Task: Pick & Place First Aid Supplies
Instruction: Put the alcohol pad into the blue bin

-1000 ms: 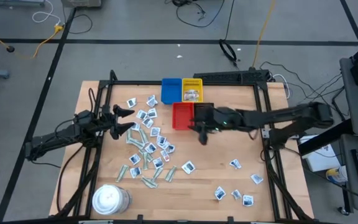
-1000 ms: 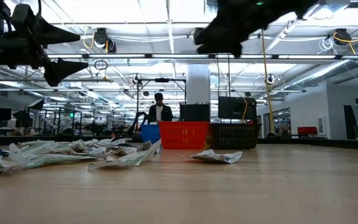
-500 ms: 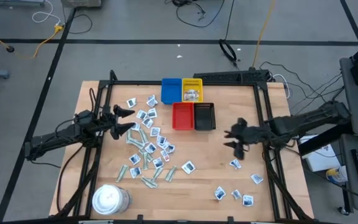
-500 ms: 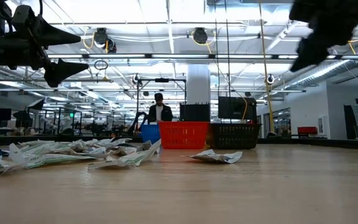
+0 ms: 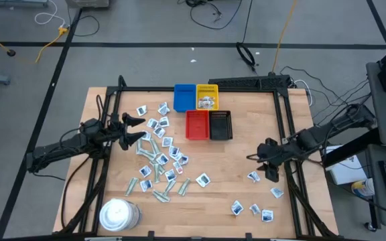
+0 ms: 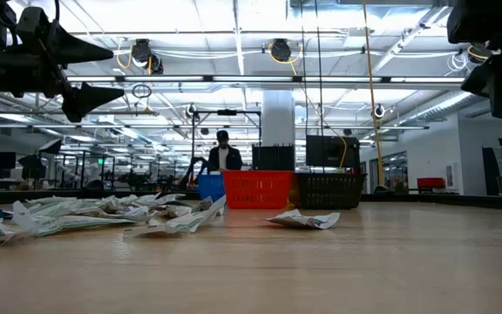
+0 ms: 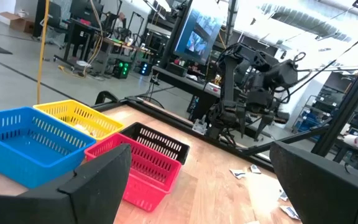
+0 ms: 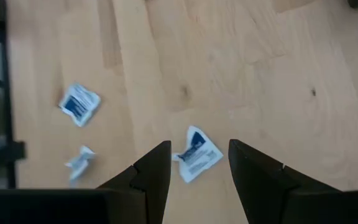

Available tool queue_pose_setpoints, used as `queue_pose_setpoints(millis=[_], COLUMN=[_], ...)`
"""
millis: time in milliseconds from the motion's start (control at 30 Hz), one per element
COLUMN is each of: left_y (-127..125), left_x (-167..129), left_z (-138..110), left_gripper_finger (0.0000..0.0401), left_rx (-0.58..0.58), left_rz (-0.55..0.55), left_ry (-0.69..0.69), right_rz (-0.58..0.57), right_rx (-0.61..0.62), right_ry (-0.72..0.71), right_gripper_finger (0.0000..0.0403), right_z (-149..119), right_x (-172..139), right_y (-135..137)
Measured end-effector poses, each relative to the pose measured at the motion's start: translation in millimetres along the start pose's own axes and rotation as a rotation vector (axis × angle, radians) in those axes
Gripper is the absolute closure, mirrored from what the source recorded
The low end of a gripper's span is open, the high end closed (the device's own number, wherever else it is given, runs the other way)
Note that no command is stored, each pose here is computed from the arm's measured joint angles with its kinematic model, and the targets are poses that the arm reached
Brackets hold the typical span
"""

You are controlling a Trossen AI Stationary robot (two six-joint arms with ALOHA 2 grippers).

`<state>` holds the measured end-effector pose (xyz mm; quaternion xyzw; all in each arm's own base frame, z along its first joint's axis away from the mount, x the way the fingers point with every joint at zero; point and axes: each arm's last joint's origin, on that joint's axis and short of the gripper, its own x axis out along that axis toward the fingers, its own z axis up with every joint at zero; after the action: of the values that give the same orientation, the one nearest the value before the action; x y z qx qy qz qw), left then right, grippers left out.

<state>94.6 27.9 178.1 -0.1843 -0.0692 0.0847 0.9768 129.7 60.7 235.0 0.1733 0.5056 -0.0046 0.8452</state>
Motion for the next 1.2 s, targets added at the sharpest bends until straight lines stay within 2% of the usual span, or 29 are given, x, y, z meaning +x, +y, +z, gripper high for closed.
queue_pose_setpoints(millis=[200, 533, 700, 1000, 1100, 1200], left_y=[0.0, 0.0, 0.0, 0.0, 0.0, 0.0], left_x=[0.0, 0.0, 0.0, 0.0, 0.0, 0.0], left_z=[0.1, 0.1, 0.1, 0.1, 0.1, 0.1], left_gripper_finger=[0.0011, 0.0011, 0.0011, 0.0011, 0.0011, 0.0011], left_rx=[0.0, 0.0, 0.0, 0.0, 0.0, 0.0], left_rz=[0.0, 0.0, 0.0, 0.0, 0.0, 0.0], left_ry=[-0.001, -0.001, -0.001, -0.001, -0.001, -0.001], right_rz=[-0.076, -0.082, -0.121, -0.17, -0.205, -0.207], right_rx=[-0.07, -0.13, -0.18, -0.256, -0.28, -0.303], right_ry=[0.049, 0.116, 0.174, 0.198, 0.18, 0.177], right_gripper_finger=[0.0248, 0.0248, 0.0248, 0.0249, 0.0264, 0.0307], right_z=[-10.1, -35.2, -44.3, -51.7, -53.0, -52.9], right_x=[22.9, 69.1, 83.5, 102.6, 104.9, 105.0], right_y=[5.0, 13.5, 15.5, 23.7, 23.8, 23.7])
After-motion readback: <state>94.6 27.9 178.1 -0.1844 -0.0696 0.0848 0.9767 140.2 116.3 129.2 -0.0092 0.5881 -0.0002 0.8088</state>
